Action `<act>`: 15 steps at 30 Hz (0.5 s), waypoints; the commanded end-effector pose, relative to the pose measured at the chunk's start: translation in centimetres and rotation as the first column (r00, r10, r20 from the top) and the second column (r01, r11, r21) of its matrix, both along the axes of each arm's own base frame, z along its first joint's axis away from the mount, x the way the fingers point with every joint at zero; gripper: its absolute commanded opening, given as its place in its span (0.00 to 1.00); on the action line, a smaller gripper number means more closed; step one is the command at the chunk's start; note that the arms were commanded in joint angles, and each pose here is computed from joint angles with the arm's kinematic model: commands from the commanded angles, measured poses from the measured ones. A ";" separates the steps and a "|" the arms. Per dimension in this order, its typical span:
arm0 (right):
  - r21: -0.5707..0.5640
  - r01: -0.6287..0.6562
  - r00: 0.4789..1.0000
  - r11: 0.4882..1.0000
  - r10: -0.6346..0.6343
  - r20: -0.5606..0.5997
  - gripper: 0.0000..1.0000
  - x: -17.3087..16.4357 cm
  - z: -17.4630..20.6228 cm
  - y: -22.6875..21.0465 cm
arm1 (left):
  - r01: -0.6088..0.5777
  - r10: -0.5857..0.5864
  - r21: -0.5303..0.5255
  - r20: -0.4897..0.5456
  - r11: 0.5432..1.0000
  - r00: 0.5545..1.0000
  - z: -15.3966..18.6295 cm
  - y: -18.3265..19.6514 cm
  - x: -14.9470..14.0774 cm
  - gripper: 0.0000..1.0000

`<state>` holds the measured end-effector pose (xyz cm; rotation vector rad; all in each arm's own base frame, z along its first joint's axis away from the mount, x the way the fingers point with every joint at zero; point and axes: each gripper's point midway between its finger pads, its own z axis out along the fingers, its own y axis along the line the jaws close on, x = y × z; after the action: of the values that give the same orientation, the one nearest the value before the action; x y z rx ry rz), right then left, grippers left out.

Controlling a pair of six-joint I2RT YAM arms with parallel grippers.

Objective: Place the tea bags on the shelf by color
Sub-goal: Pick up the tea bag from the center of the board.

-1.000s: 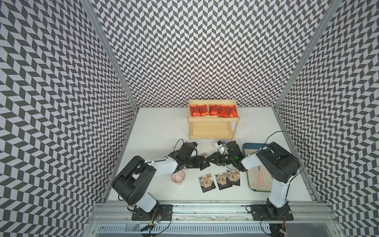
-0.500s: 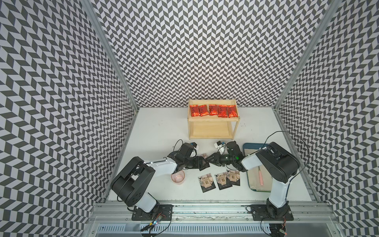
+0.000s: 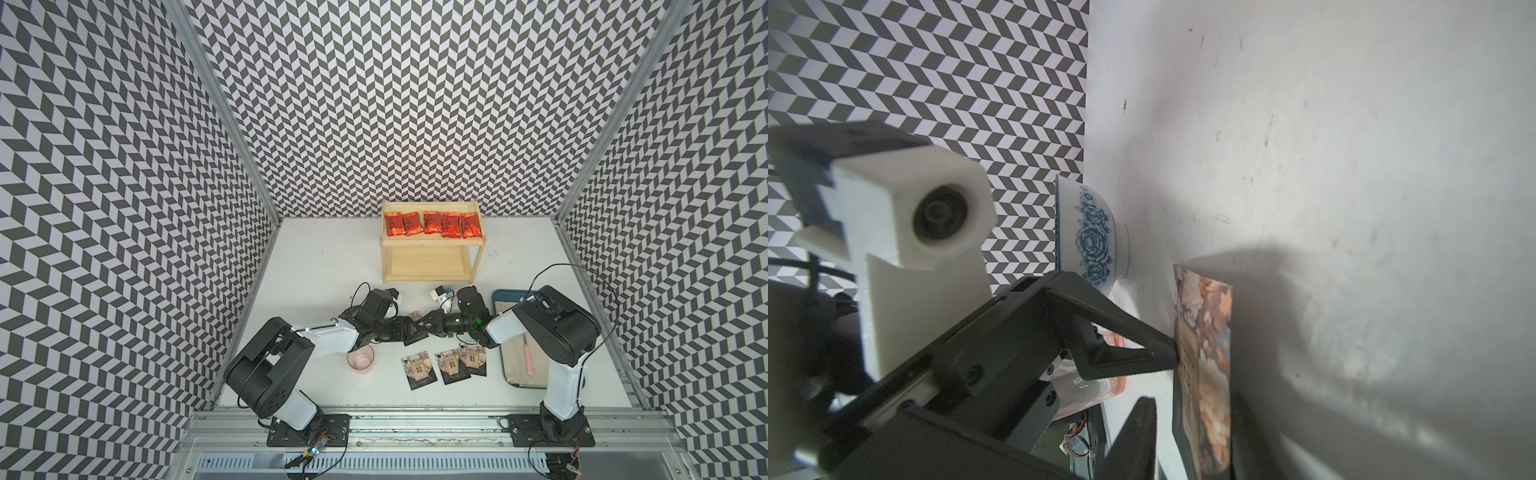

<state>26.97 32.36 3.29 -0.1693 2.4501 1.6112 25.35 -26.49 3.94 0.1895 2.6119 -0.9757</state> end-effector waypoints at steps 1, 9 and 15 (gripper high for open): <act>0.023 -0.012 0.999 1.000 0.011 0.046 0.23 -0.3 1.0 0.2 | -0.016 0.026 0.090 -0.109 0.996 0.994 -2.9 2.0 -2.1 0.68; 0.077 0.017 0.992 0.997 -0.026 0.125 0.00 0.2 4.7 -1.1 | -0.033 0.033 0.003 -0.014 0.999 0.999 3.9 1.1 0.5 0.70; 0.133 -0.004 0.956 0.991 -0.035 0.291 0.00 -0.2 11.2 -4.0 | -0.056 0.078 -0.218 0.093 0.974 0.993 12.5 2.9 2.7 0.77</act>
<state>27.27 29.08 11.39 -0.2260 2.2210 1.6095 28.05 -24.03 13.14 0.0929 2.4582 -1.0522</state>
